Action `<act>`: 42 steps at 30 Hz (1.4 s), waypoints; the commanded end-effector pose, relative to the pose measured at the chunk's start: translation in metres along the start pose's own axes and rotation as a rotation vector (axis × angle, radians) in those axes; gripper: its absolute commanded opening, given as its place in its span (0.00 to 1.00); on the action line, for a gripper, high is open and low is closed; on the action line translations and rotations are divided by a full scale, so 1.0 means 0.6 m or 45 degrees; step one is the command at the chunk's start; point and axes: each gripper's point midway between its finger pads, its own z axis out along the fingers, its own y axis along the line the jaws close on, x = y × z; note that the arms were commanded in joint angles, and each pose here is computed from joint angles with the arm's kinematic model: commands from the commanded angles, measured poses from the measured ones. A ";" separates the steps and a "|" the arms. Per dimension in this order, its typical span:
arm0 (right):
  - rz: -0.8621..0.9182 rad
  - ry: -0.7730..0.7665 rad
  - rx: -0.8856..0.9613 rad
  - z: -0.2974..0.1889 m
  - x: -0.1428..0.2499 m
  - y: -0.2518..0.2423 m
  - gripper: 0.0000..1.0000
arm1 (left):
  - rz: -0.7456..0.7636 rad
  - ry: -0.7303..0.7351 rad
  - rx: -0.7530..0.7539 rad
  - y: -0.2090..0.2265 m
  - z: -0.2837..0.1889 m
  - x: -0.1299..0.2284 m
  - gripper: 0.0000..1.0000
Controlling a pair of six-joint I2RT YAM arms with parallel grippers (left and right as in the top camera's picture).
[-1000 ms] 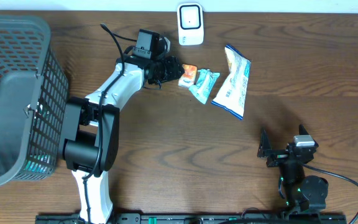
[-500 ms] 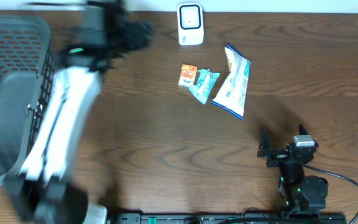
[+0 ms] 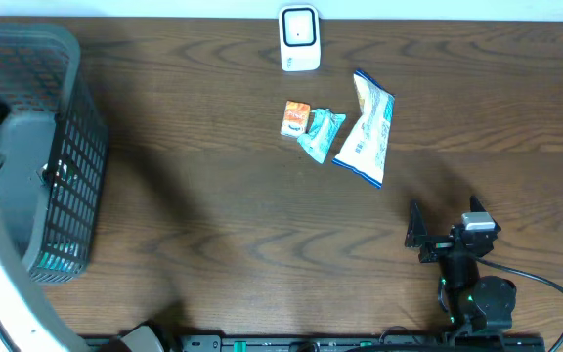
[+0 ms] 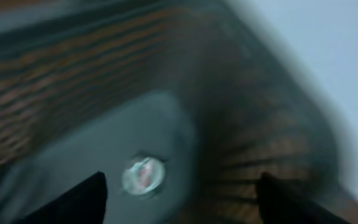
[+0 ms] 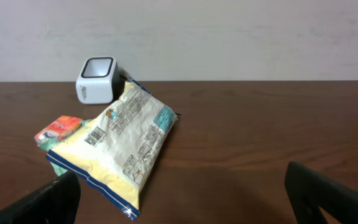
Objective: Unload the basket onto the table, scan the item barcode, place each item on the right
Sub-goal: 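Reach the left gripper into the basket and grasp the green tissue pack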
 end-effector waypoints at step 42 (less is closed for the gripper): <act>0.019 0.001 0.017 0.000 0.001 -0.004 0.99 | -0.489 0.920 -0.920 0.272 0.174 0.381 0.72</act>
